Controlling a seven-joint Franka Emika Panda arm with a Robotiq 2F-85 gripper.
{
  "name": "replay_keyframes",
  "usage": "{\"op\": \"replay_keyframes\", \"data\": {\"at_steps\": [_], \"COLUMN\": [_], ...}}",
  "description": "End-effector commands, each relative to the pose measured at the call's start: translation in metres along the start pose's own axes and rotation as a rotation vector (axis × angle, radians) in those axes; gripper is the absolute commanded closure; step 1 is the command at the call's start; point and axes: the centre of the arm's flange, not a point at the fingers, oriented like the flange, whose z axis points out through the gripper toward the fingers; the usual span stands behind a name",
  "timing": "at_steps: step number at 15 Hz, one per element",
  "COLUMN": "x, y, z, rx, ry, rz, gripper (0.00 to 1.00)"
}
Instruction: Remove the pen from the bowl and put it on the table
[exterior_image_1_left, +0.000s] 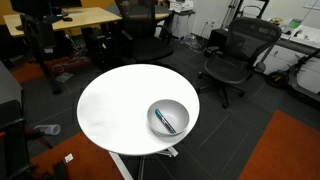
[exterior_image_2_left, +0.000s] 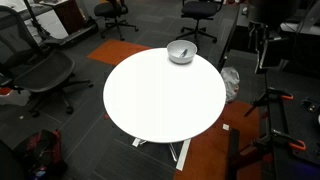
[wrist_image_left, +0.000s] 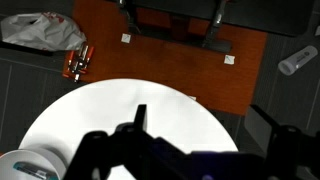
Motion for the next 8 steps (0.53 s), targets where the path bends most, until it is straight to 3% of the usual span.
{"op": "replay_keyframes", "data": {"at_steps": [1,8], "x": [0.0,0.0042], "y": [0.0,0.0037], "z": [0.0,-0.0035], "rx": [0.0,0.011], "ry": [0.0,0.023], "rz": [0.0,0.015], "gripper": [0.0,0.0]}}
